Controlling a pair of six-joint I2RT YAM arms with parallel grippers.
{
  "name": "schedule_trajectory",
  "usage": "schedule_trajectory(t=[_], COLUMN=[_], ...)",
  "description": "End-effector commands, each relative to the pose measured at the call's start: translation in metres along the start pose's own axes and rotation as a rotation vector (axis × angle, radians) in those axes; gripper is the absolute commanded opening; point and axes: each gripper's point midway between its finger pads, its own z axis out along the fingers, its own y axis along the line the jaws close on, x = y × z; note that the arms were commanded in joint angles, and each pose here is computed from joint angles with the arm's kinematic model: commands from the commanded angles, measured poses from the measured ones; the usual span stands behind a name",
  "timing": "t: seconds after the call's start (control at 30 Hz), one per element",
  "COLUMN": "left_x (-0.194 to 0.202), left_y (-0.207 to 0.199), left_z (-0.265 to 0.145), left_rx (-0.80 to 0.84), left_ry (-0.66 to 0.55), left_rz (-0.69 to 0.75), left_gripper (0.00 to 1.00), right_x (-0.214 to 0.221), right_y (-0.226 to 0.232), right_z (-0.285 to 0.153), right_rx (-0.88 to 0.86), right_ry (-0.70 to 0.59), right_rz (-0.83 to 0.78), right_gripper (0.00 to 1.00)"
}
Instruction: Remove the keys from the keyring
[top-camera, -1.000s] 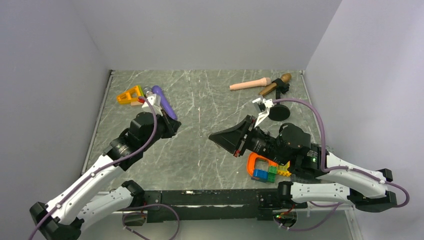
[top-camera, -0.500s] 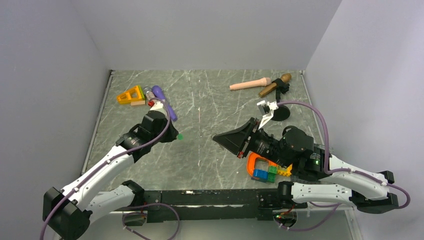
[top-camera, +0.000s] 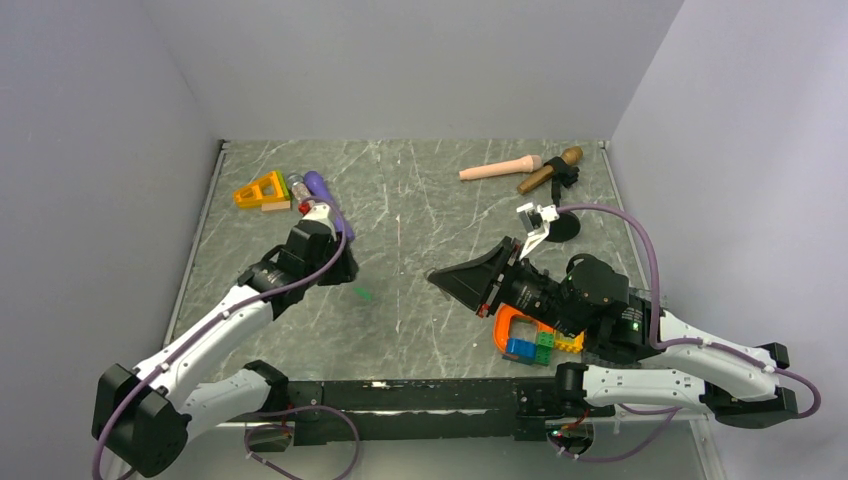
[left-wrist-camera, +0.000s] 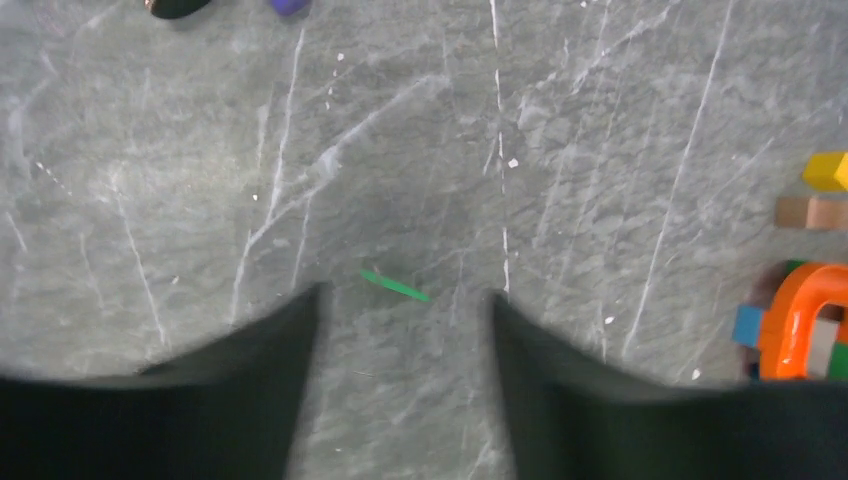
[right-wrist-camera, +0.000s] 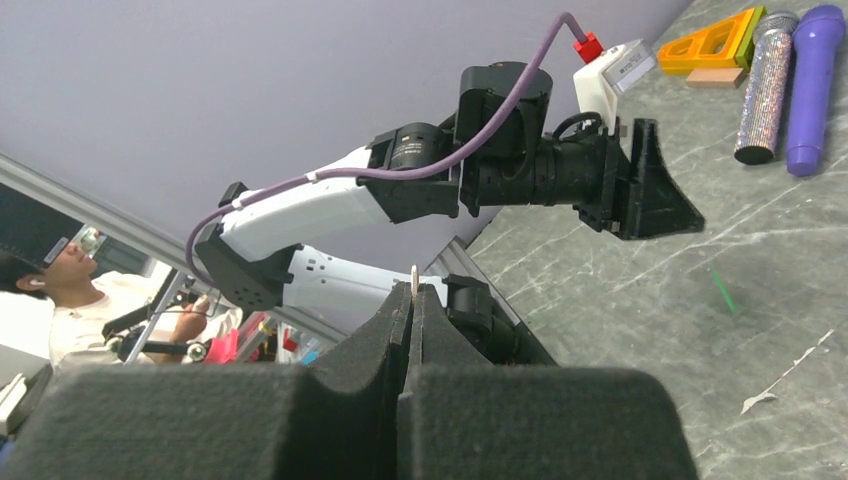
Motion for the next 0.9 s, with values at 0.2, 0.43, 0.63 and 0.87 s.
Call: schedule_trajectory(t=[0.2, 0.43, 0.63, 0.87], left_x=[-0.041, -0.054, -0.050, -0.029], left_y=[-0.009, -0.006, 0.007, 0.024], left_z=[-0.040, -0.086, -0.124, -0.138], left_rx=[0.054, 0.073, 0.079, 0.071], left_ry=[-0.132, -0.202, -0.263, -0.279], left_rz=[0.087, 0.123, 0.103, 0.117], left_gripper=[0.99, 0.99, 0.99, 0.99], right_x=[-0.005, -0.001, 0.012, 0.030], right_y=[-0.001, -0.006, -0.024, -0.057], right_z=[-0.003, 0.000, 0.002, 0.000], right_rx=[0.014, 0.035, 0.110, 0.237], right_ry=[-0.019, -0.011, 0.017, 0.040], right_rz=[0.016, 0.015, 0.026, 0.040], right_gripper=[0.00, 0.00, 0.00, 0.00])
